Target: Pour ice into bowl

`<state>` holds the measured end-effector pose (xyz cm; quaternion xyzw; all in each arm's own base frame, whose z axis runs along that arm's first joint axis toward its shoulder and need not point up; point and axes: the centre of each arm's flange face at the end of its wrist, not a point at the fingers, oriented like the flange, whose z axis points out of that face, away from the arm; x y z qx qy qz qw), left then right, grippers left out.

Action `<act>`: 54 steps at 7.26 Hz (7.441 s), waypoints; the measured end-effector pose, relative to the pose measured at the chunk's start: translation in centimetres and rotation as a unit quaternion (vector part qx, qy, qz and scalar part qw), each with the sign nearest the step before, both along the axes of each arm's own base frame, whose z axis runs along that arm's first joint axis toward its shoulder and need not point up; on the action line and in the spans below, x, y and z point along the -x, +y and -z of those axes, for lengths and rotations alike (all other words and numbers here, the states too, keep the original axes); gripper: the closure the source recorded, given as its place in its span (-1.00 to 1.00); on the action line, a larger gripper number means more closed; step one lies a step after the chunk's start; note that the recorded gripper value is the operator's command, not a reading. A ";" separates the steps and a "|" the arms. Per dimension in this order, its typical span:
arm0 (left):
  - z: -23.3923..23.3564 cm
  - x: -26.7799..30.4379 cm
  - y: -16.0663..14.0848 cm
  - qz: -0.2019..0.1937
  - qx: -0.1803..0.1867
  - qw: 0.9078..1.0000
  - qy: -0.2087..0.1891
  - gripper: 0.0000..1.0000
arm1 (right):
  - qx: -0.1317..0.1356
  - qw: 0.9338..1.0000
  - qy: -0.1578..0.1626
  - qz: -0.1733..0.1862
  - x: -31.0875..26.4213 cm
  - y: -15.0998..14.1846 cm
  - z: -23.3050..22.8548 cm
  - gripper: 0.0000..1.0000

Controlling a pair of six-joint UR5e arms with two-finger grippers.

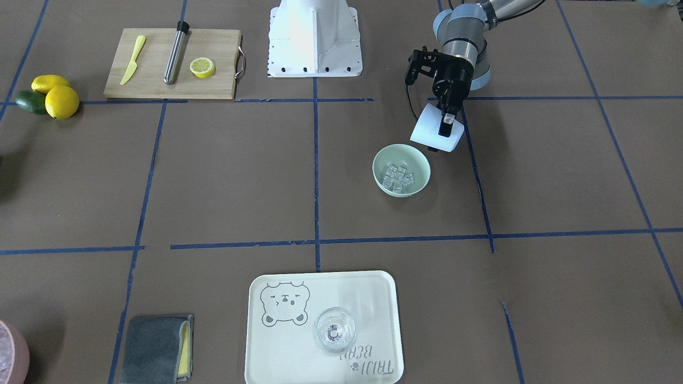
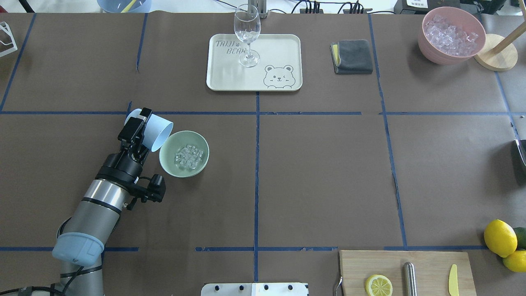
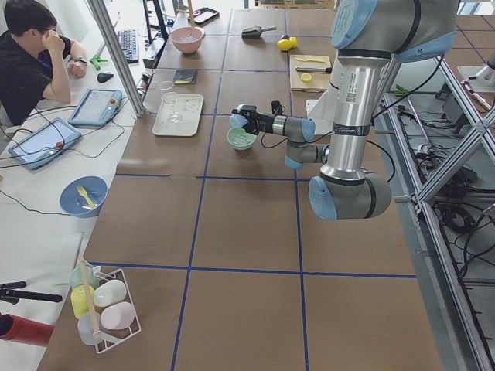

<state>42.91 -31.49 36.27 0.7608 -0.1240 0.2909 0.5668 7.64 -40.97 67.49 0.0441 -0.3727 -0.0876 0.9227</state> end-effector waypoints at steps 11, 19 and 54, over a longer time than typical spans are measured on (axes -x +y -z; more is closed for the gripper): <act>7.6 -2.2 7.5 -0.303 0.224 0.677 0.632 1.00 | -0.006 1.000 0.001 -0.006 -0.7 0.0 0.3 -1.00; -7.5 7.5 -3.4 -0.172 0.370 0.703 0.582 1.00 | -0.012 1.000 0.000 -0.009 -0.8 -0.1 0.8 -1.00; -22.0 46.2 -10.8 -0.041 0.595 0.720 0.355 -1.00 | -0.109 0.994 -0.015 -0.009 -0.7 -1.4 8.5 -1.00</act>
